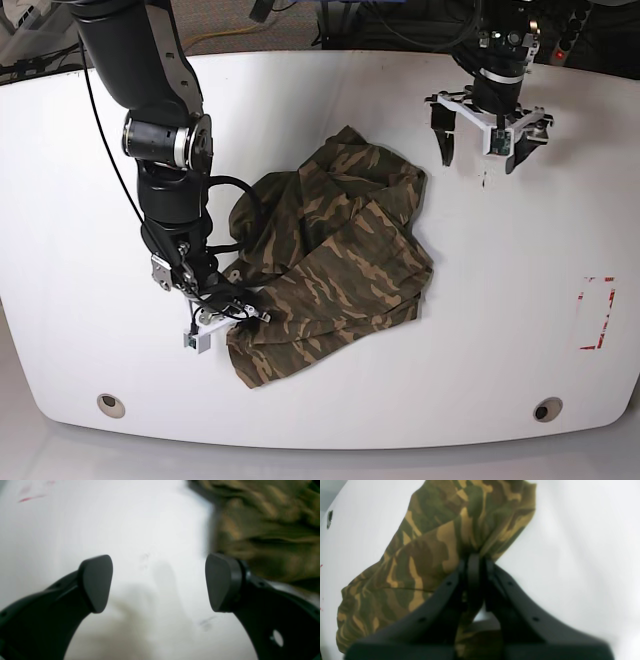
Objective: Fold the T-shirt properly
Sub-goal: 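Lower the left gripper onto the shirt's opposite edge and grasp it, then lift the shirt with both grippers and pull the grasped edges apart, then lay the shirt flat, left gripper releasing and regrasping the shirt edge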
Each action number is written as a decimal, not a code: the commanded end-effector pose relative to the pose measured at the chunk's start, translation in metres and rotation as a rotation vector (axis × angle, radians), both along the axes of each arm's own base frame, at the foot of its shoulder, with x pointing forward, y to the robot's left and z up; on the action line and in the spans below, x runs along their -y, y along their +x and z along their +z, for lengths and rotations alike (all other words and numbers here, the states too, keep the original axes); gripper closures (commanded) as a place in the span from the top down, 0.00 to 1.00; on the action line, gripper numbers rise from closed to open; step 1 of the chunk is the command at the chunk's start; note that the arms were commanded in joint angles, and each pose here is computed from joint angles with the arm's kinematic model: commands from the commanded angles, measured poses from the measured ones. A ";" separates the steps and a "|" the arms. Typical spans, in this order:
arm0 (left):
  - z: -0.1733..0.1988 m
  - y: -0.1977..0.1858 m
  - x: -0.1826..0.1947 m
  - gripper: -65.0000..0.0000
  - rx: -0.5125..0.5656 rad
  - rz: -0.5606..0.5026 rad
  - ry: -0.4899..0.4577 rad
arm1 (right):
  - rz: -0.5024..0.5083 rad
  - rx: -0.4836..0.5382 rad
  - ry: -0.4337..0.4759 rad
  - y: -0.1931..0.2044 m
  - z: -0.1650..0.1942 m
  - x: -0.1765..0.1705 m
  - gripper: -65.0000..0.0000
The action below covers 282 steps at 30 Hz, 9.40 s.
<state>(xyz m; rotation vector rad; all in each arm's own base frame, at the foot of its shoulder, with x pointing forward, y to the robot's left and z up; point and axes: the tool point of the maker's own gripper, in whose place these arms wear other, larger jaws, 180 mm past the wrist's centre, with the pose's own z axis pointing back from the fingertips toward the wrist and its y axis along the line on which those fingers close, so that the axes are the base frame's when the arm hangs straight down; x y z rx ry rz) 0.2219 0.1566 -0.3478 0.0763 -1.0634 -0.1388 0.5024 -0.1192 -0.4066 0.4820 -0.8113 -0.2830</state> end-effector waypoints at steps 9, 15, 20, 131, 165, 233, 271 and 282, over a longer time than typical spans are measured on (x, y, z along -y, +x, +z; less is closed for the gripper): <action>0.010 0.024 0.035 0.84 -0.001 -0.107 -0.030 | 0.056 0.123 -0.001 0.028 0.051 -0.002 0.00; 0.011 0.036 0.050 0.84 -0.024 -0.184 -0.033 | 0.104 0.193 -0.050 0.034 0.089 0.002 0.00; -0.004 0.042 0.067 0.84 -0.055 -0.233 -0.040 | 0.134 0.230 -0.084 0.036 0.114 0.004 0.00; 0.023 0.064 -0.039 0.01 -0.307 -0.363 0.495 | 0.136 0.128 -0.357 -0.093 0.103 0.159 0.00; -0.013 0.005 -0.023 0.61 -0.381 -0.512 0.375 | 0.112 0.016 -0.354 -0.177 0.047 0.165 0.00; -0.032 0.133 -0.194 0.61 -0.309 0.079 -0.172 | 0.126 0.017 -0.283 -0.178 0.036 0.134 0.00; -0.011 0.138 -0.181 0.01 -0.230 0.083 -0.096 | 0.126 0.018 -0.283 -0.178 0.036 0.134 0.00; 0.029 0.077 -0.221 0.01 -0.290 0.081 0.181 | 0.126 0.018 -0.283 -0.178 0.036 0.134 0.00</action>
